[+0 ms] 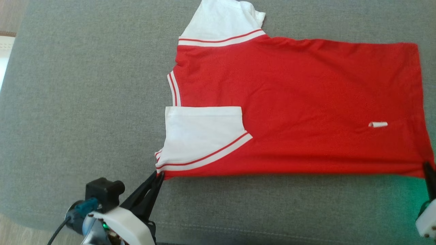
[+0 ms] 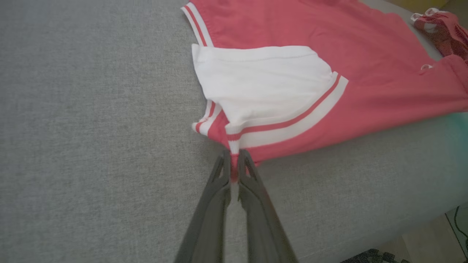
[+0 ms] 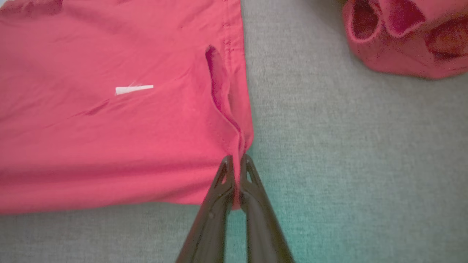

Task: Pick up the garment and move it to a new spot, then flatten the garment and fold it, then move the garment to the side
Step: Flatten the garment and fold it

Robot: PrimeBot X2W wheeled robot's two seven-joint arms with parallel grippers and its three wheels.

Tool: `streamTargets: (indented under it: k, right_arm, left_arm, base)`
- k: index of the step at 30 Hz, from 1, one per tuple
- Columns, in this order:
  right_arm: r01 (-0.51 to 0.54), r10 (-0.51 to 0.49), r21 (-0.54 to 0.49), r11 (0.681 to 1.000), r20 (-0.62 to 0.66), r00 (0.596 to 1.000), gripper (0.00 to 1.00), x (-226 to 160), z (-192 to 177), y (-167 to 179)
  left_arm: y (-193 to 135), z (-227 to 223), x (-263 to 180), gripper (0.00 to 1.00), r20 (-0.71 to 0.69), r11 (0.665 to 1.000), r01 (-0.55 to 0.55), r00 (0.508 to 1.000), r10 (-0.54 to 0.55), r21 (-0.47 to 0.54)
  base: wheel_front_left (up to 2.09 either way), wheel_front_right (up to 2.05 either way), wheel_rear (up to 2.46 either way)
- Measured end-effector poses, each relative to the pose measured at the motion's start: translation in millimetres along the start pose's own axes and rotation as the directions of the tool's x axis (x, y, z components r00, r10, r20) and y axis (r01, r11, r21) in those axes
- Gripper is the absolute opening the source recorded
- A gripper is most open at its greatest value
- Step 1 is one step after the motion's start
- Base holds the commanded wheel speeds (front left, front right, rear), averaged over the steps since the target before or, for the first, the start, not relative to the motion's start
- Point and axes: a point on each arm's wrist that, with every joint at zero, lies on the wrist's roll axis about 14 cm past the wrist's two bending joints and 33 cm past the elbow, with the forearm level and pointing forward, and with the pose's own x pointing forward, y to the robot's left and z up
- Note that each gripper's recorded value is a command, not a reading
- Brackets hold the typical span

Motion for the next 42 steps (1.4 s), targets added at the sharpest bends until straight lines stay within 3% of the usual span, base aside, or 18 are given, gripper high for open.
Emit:
streamTargets:
  k: [6,8,9,10,11,13,18,22,26,31,33,36,42]
  right_arm:
    - [0.006,-0.005,0.015,1.000,-0.045,0.999,0.00,-8.5,-16.1,-0.4]
    - [0.006,-0.006,0.017,1.000,-0.036,0.999,0.22,-9.9,-13.8,-0.5]
    - [0.006,-0.006,0.019,1.000,-0.031,0.999,0.39,-10.7,-12.7,-0.6]
    - [0.006,-0.005,0.021,1.000,-0.027,1.000,0.64,-11.4,-11.8,-0.6]
    - [0.006,-0.006,0.021,1.000,-0.024,1.000,1.00,-12.1,-11.2,-0.8]
    - [0.006,-0.006,0.021,1.000,-0.011,1.000,1.00,-13.8,-8.4,-0.9]
    - [0.000,-0.002,0.033,0.999,0.063,0.998,1.00,-23.0,7.4,3.1]
    - [-0.016,0.013,0.012,1.000,0.174,0.985,1.00,-38.1,30.3,10.7]
    - [-0.038,0.036,0.001,0.999,0.284,0.958,1.00,-47.5,50.6,20.2]
    - [-0.064,0.066,-0.018,0.998,0.315,0.947,1.00,-35.7,56.3,28.8]
    - [-0.067,0.069,-0.018,0.998,0.315,0.946,1.00,-33.1,56.5,29.7]
    - [-0.064,0.066,-0.015,0.998,0.304,0.951,1.00,-25.5,51.9,28.7]
    - [-0.045,0.047,-0.013,0.999,0.289,0.956,1.00,-7.7,51.4,22.3]
  left_arm:
    - [0.2,-9.3,2.2,0.00,-0.029,1.000,0.004,1.000,-0.004,0.024]
    - [-1.1,-10.3,3.4,0.00,-0.032,0.999,0.010,0.999,-0.009,0.032]
    - [-1.7,-11.5,3.5,0.00,-0.035,0.999,0.013,0.999,-0.011,0.041]
    - [-1.5,-13.0,3.5,0.05,-0.040,0.999,0.012,0.999,-0.010,0.043]
    - [-1.1,-14.6,3.3,0.27,-0.044,0.999,0.011,0.999,-0.009,0.045]
    - [0.4,-16.5,2.5,1.00,-0.049,0.999,0.004,0.999,-0.002,0.048]
    - [0.5,-15.9,-2.2,1.00,-0.045,0.996,-0.003,0.999,0.007,0.087]
    - [-2.0,10.0,-6.7,1.00,0.039,0.994,-0.012,0.999,0.007,0.112]
    - [-4.3,62.0,-0.8,1.00,0.148,0.985,0.004,0.989,-0.030,0.172]
    - [-21.8,164.3,34.3,1.00,0.257,0.929,0.084,0.949,-0.185,0.361]
    - [-27.9,181.7,42.1,1.00,0.260,0.915,0.108,0.940,-0.222,0.388]
    - [-36.2,209.6,72.1,1.00,0.184,0.885,0.185,0.941,-0.286,0.428]
    - [-39.0,210.3,141.1,1.00,-0.044,0.868,0.279,0.957,-0.287,0.410]
  base:
    - [0.00,0.00,0.00]
    - [0.00,0.00,0.00]
    - [0.00,0.00,0.00]
    - [0.00,0.00,0.00]
    - [0.00,0.00,0.00]
    - [0.00,0.00,0.00]
    - [0.00,0.00,0.00]
    - [0.00,0.00,0.00]
    - [0.00,0.00,0.00]
    - [0.00,0.00,0.00]
    - [0.00,0.00,0.00]
    - [0.00,0.00,0.00]
    - [0.00,0.00,0.00]
